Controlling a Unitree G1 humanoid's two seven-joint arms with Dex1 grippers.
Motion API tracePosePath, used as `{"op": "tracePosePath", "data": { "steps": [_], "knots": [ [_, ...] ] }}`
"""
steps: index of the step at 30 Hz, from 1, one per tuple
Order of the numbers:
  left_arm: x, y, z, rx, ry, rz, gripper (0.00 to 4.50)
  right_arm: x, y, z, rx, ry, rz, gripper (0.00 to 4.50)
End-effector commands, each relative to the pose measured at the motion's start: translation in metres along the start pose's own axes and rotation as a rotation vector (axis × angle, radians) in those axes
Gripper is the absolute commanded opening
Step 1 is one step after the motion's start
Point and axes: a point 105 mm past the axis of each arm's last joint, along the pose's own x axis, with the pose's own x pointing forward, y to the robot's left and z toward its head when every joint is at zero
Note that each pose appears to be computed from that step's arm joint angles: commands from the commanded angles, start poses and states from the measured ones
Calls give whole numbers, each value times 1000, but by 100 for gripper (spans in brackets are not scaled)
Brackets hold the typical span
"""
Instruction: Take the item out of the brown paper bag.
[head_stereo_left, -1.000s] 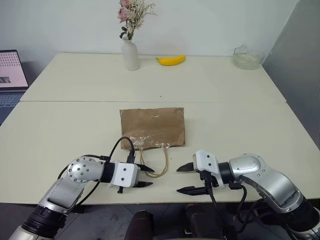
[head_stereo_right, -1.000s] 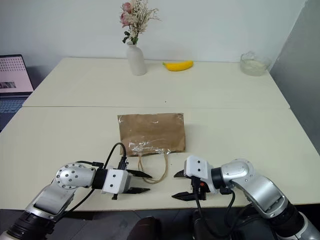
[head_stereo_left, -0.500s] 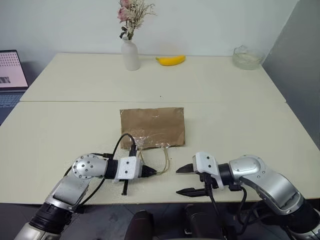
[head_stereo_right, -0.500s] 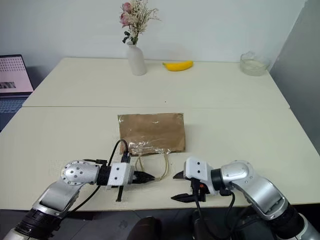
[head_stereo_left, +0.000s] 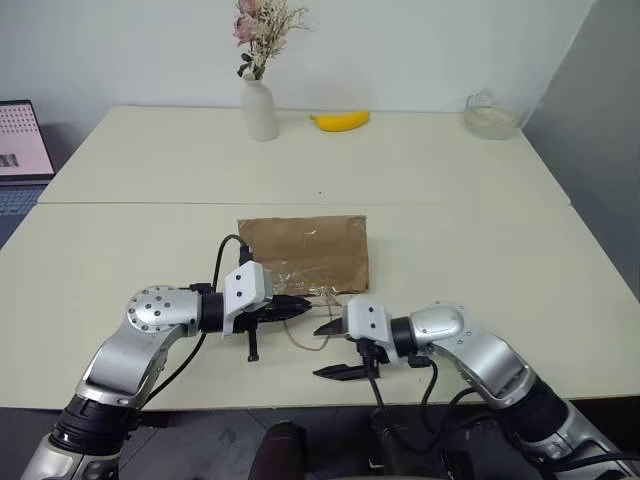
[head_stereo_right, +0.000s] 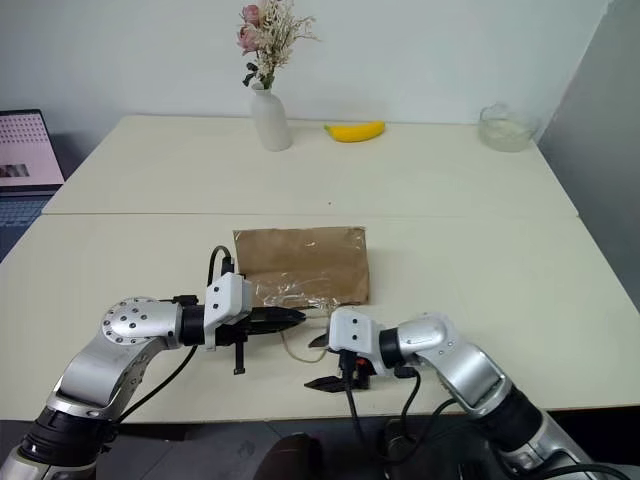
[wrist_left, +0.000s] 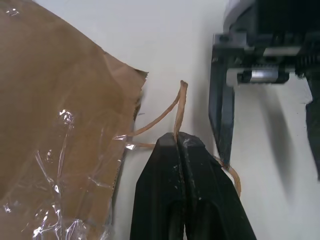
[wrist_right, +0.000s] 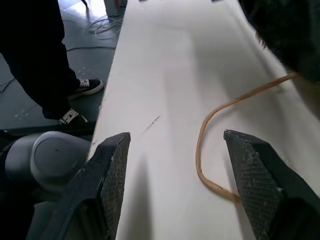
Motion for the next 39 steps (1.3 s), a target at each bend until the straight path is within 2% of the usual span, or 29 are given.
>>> {"op": "tracePosePath", "data": {
  "steps": [1,4,11,15,22,27,32,37,39],
  "knots": [
    [-5,5,16,48,-35,23,3,10,-11,-7,-10,38,-50,314],
    [-6,6,18,45,-42,36,0,11,-17,-13,-9,65,-81,248],
    [-11,17,31,30,-95,105,0,9,-15,-20,-65,115,-79,1],
    [-14,34,45,-11,-150,169,0,9,-16,-19,-86,119,-84,1],
    [-39,120,113,-49,-392,523,0,10,-11,-25,-86,140,-74,1],
    [-58,153,149,-49,-493,629,0,10,-13,-26,-89,149,-81,1],
    [-50,147,146,-22,-457,567,0,8,-15,-25,-104,150,-100,1],
    [-33,118,139,-60,-430,400,0,-8,-26,3,-86,36,-155,1],
    [-28,106,137,-78,-422,342,0,-17,-29,13,-81,6,-178,40]
  ]
}}
